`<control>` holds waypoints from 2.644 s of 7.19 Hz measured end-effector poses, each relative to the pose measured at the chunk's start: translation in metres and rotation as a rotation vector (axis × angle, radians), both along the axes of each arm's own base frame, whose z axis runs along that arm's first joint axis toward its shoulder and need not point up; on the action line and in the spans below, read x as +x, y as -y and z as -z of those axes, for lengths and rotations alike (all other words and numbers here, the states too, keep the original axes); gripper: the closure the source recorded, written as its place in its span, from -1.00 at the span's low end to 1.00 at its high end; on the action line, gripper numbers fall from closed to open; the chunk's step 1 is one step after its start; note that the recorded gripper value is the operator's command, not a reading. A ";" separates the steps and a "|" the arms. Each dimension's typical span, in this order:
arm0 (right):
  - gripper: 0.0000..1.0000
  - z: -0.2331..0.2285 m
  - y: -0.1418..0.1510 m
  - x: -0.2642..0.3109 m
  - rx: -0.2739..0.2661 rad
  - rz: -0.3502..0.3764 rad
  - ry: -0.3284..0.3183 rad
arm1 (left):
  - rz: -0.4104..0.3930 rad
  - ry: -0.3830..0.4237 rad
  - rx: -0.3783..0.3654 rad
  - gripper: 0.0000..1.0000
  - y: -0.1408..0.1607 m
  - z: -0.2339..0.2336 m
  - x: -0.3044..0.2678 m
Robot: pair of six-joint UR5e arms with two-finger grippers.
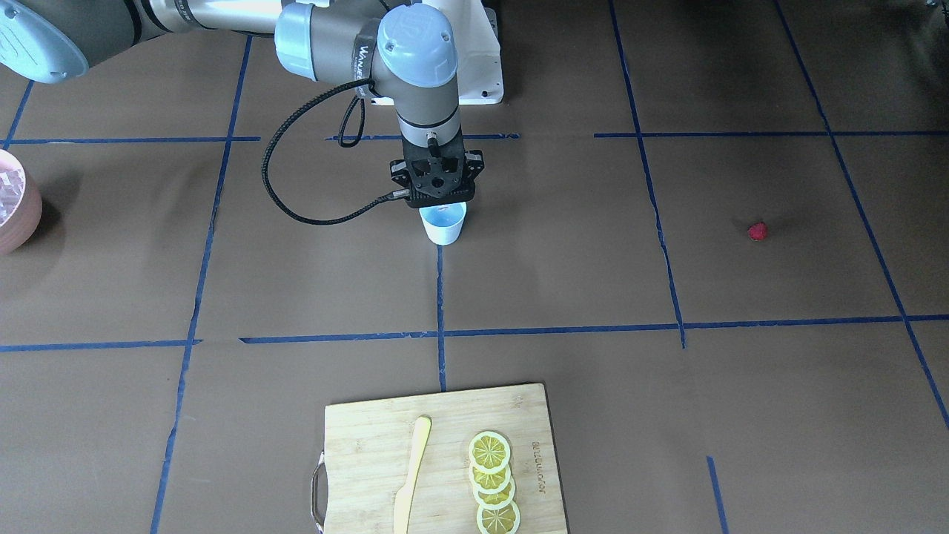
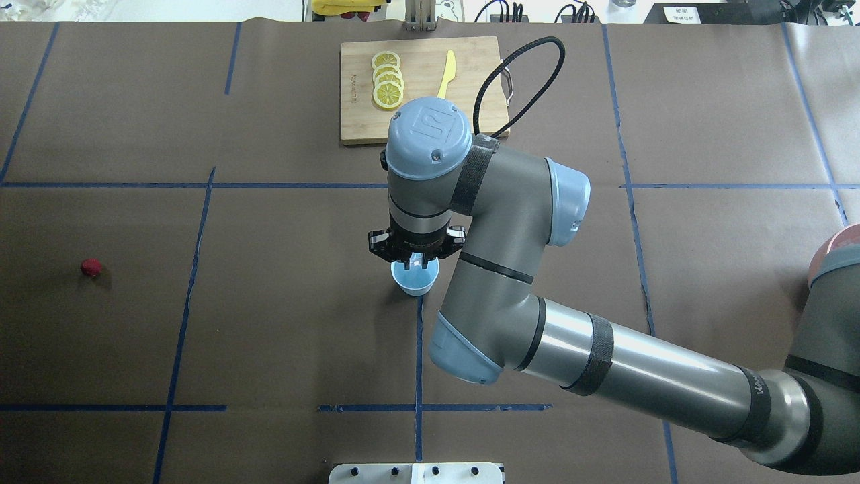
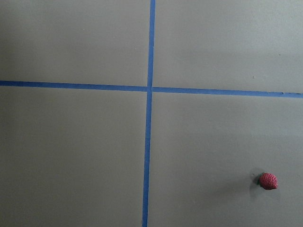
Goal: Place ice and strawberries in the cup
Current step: 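Lower the right gripper and open it to drop the cube in, then move the empty right gripper back to the pink bowl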
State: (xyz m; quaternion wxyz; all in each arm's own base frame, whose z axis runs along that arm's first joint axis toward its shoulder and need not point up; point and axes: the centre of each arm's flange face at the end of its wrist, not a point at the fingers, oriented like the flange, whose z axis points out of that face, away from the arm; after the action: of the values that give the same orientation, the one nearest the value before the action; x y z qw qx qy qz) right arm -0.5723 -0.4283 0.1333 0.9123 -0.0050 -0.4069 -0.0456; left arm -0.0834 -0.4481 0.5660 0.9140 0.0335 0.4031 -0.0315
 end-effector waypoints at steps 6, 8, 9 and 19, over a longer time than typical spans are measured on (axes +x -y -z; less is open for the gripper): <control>-0.98 0.007 0.005 0.012 0.007 -0.012 0.017 | 0.001 0.000 0.001 -1.00 0.000 0.001 0.000; -0.98 0.003 0.025 0.069 0.020 -0.076 0.042 | 0.000 0.002 0.006 -1.00 0.000 0.001 0.000; -0.99 -0.009 0.037 0.112 0.031 -0.120 0.053 | 0.000 0.002 0.007 -1.00 0.001 0.001 0.000; -0.98 -0.380 -0.009 0.474 0.328 0.046 -0.135 | 0.000 -0.001 0.012 -1.00 0.001 0.003 0.001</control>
State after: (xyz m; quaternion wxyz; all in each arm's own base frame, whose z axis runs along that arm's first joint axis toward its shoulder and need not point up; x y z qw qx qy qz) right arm -0.0987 -0.4189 0.5132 0.9249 0.1314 -0.3314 -0.1318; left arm -0.0826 -0.4493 0.5630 0.9135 0.0388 0.4040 -0.0290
